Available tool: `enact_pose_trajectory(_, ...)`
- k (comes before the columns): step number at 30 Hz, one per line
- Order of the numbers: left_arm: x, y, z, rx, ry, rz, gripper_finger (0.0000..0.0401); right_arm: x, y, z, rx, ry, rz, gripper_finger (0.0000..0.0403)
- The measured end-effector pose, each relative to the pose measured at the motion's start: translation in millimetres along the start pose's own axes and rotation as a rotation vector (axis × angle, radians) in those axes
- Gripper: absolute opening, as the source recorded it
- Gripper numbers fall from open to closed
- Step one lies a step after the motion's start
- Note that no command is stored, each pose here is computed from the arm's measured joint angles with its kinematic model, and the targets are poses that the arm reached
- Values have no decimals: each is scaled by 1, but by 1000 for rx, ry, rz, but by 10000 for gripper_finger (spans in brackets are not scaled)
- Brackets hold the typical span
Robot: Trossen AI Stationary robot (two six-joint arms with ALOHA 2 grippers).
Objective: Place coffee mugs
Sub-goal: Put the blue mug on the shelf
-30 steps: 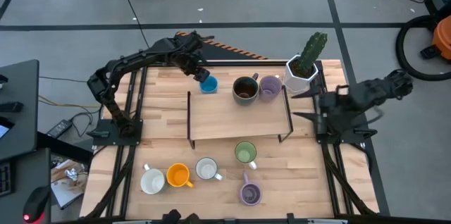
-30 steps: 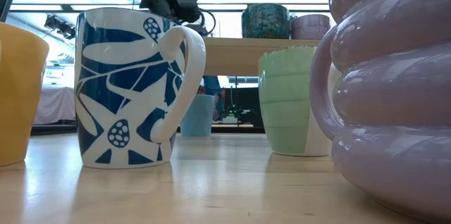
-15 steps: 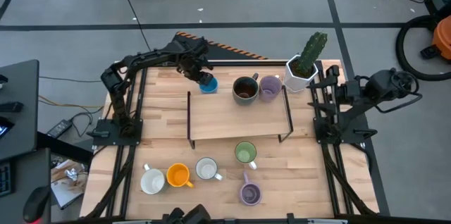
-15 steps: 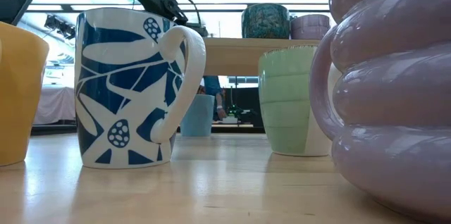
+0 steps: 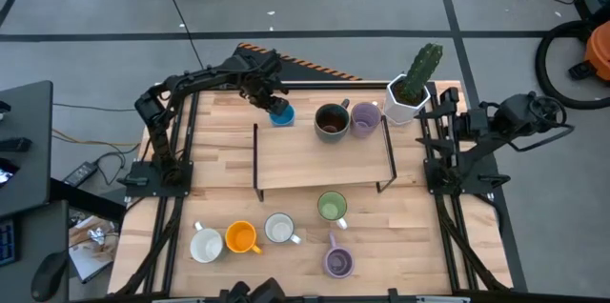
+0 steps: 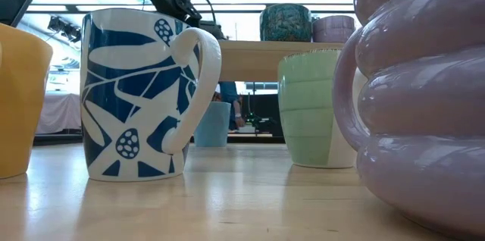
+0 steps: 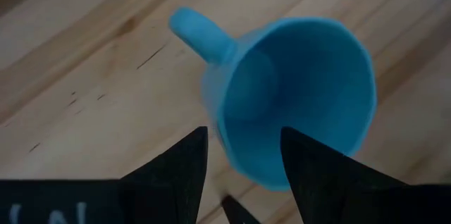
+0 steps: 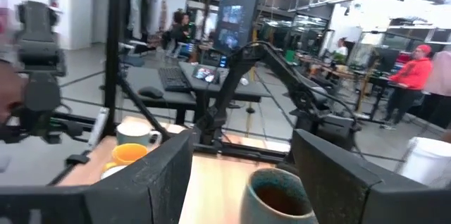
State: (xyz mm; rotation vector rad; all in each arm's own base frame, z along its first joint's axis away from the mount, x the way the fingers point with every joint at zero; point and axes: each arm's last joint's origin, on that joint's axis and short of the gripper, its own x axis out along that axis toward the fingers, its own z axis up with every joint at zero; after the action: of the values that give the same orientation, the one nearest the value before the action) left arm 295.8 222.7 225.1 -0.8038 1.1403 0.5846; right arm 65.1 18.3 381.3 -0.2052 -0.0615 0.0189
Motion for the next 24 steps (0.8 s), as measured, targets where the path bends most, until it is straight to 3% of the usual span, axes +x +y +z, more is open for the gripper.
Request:
enact_pose_trajectory(7,3,-3,-1,41,-9,52,183,16,8,-2,-3,49,16,249)
enact_pose_trajectory(15,3,-3,-1,45,-4,57,155,33,16,-3,-9,72,21,249)
enact_pose_trajectory(24,5,-2,-1,57,-4,75,144,38,18,-2,-17,71,19,249)
